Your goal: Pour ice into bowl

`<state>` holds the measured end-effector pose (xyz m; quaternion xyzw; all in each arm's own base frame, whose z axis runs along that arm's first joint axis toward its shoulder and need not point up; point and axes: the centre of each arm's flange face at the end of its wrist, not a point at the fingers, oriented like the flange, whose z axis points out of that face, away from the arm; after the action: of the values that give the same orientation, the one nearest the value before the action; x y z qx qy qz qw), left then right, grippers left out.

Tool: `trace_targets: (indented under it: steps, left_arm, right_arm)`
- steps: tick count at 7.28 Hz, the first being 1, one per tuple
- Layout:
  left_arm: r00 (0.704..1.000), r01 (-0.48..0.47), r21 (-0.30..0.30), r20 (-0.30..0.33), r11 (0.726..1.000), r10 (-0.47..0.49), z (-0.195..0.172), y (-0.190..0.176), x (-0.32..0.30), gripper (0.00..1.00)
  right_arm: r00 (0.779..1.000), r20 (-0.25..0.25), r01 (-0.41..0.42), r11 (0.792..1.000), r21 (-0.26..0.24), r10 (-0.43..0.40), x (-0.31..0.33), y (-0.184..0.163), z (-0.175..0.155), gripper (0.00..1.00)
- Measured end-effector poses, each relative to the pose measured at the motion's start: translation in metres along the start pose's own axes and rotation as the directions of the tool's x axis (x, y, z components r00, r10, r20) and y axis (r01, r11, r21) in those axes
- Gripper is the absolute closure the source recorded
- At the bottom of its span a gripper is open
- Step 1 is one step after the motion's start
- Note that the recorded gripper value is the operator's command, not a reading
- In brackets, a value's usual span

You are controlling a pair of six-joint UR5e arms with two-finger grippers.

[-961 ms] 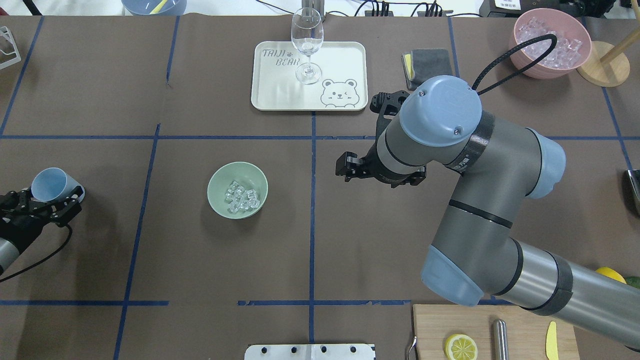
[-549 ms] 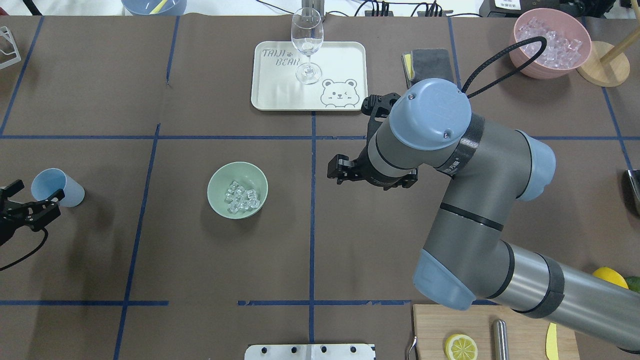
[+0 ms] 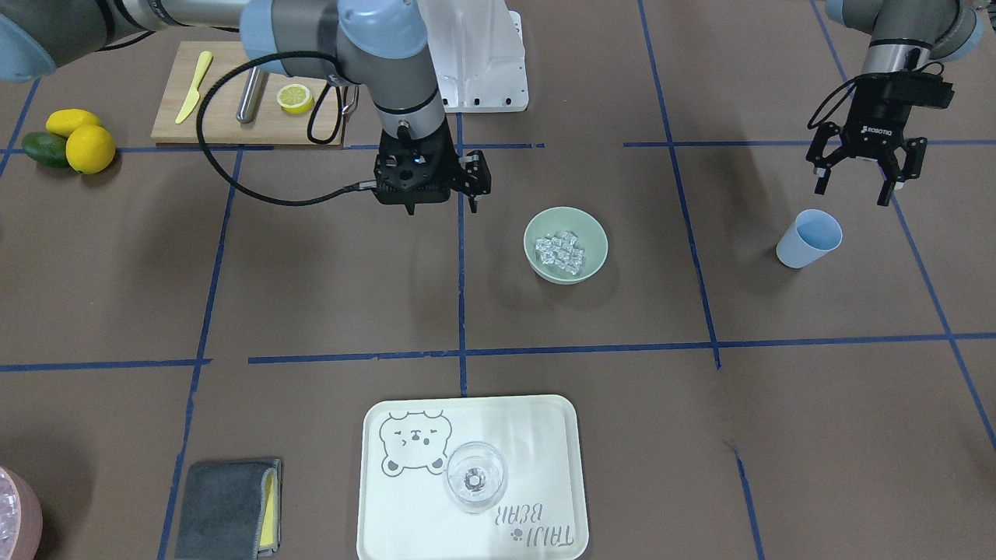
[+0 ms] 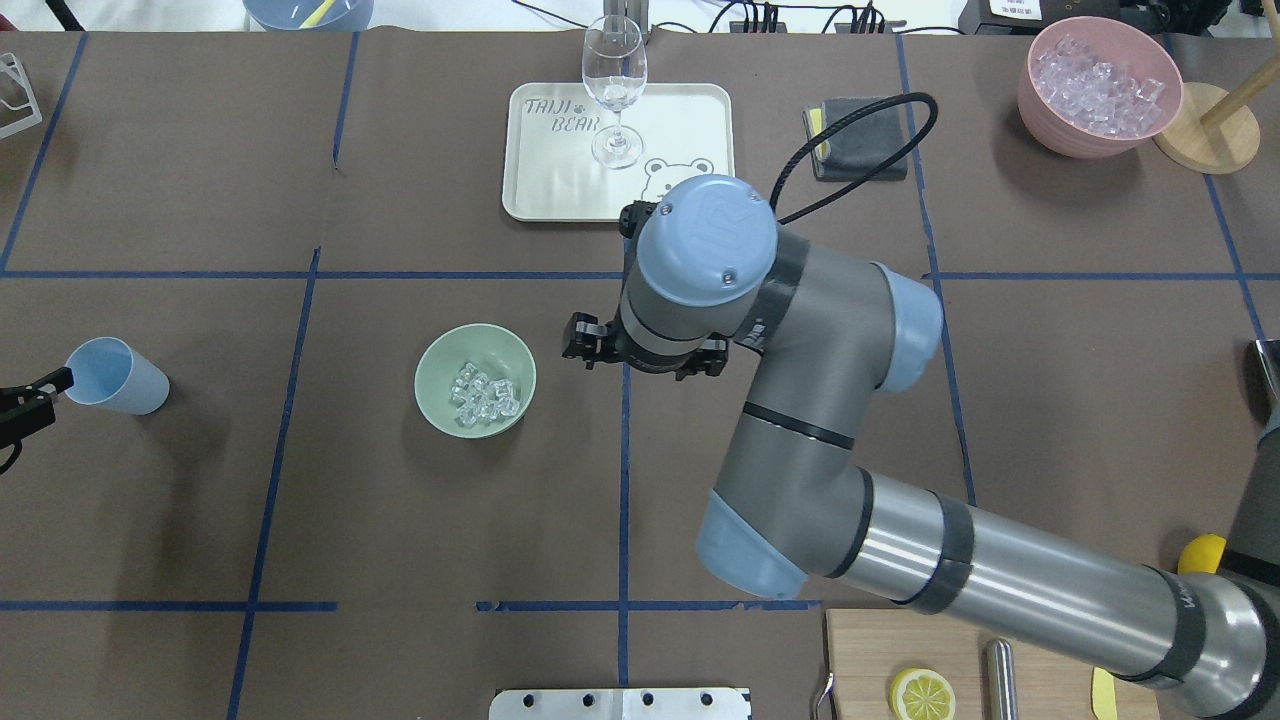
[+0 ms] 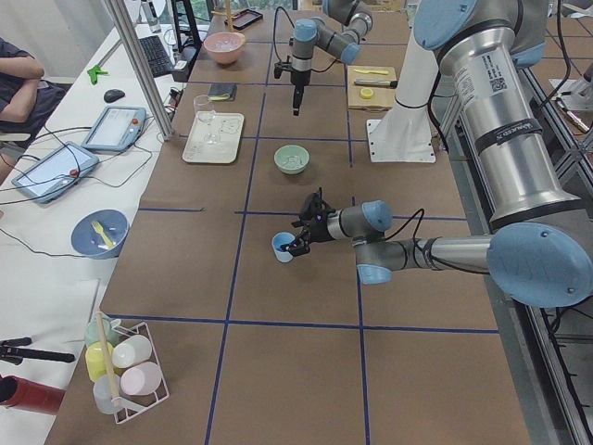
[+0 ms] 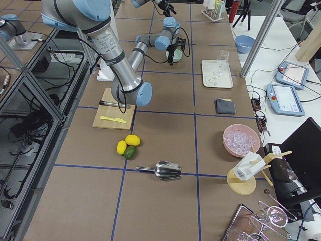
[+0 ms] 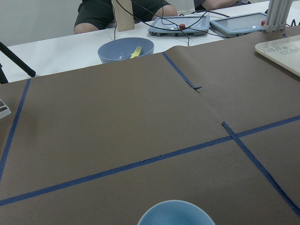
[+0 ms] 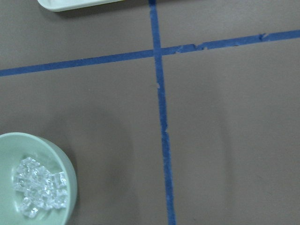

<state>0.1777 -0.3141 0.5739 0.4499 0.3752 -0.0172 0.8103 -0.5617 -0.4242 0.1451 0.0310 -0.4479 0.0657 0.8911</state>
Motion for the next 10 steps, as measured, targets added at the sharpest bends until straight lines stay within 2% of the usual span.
trace_targets:
  steps: [1,3,4,5,6,7,8,10]
  left_arm:
    - [1.000,-0.004,-0.057,-0.017,0.998,0.004,-0.001,-0.011,-0.003,0.00]
    - [0.995,-0.092,-0.137,0.014,0.986,0.095,0.000,-0.063,-0.017,0.00]
    - [0.991,-0.129,-0.179,0.016,0.975,0.133,0.001,-0.078,-0.023,0.00]
    - [0.990,-0.133,-0.223,0.003,0.966,0.138,0.004,-0.087,-0.028,0.00]
    - [0.992,-0.117,-0.263,0.013,0.958,0.125,0.011,-0.098,-0.032,0.00]
    - [0.993,-0.100,-0.291,0.034,0.951,0.115,0.019,-0.110,-0.033,0.00]
    - [0.993,-0.099,-0.305,0.038,0.947,0.116,0.024,-0.118,-0.033,0.00]
    - [0.991,-0.108,-0.336,0.032,0.936,0.127,0.026,-0.124,-0.038,0.00]
  right_arm:
    - [1.000,0.009,-0.004,1.000,0.010,0.004,-0.028,0.000,0.018,0.00]
    - [1.000,-0.011,-0.007,0.999,0.032,0.007,-0.074,-0.001,0.046,0.00]
    - [1.000,-0.020,-0.001,0.999,0.045,0.001,-0.086,0.001,0.061,0.04]
    - [1.000,-0.025,0.005,0.999,0.050,-0.004,-0.090,0.004,0.074,0.21]
    - [1.000,-0.030,0.006,0.999,0.049,-0.005,-0.091,0.008,0.084,0.30]
    - [0.999,-0.035,0.006,0.999,0.044,-0.004,-0.091,0.014,0.091,0.61]
    - [0.999,-0.039,0.006,0.999,0.038,-0.005,-0.092,0.019,0.096,1.00]
    - [0.999,-0.042,0.007,0.999,0.033,-0.006,-0.090,0.023,0.100,1.00]
